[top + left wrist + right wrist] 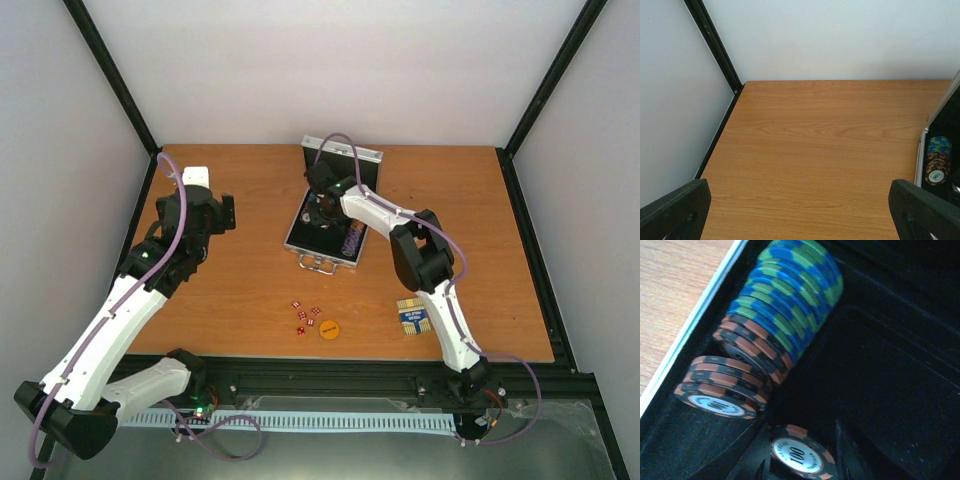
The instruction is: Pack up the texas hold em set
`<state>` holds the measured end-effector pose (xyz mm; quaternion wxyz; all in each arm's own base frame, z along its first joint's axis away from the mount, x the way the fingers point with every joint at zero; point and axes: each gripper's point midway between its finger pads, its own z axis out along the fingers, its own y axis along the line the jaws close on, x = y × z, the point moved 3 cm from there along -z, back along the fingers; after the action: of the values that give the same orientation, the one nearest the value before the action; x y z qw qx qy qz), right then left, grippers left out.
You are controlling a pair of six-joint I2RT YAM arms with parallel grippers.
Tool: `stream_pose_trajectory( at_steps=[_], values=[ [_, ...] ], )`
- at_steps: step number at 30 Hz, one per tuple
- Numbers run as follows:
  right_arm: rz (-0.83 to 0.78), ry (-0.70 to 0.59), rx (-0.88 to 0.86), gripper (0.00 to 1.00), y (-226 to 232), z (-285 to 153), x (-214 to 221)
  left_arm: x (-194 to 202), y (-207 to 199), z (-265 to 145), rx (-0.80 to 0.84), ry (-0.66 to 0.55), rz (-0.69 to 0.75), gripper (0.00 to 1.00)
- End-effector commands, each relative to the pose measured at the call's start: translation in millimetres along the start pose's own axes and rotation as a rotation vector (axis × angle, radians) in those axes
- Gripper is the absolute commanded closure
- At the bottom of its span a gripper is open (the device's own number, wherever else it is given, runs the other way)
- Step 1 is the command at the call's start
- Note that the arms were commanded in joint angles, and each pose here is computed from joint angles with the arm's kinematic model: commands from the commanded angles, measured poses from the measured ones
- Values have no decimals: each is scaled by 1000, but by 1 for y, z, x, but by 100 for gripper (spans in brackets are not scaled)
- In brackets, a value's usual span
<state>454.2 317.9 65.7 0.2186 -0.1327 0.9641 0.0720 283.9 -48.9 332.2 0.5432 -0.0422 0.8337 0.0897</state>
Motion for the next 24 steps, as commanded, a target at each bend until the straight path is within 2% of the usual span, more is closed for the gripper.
stream_pose_trajectory(
  at_steps=[1,12,14,19,21,24],
  values=[
    [13,59,63,65,-24,-7,15,-12,8,-9,-17,-36,-44,0],
    [16,63,62,66,-28,-15,27,-11,9,-10,-9,-33,-59,0],
    [14,62,65,58,-29,-13,26,-11,10,-11,-9,-36,-60,0],
    [22,62,53,26,-25,-12,21,-9,12,-13,-18,-35,-56,0],
    [30,56,48,22,-24,-12,20,-9,12,-13,-20,-35,-56,0],
    [38,56,49,22,-24,-10,19,-10,13,-13,-20,-39,-58,0]
  ],
)
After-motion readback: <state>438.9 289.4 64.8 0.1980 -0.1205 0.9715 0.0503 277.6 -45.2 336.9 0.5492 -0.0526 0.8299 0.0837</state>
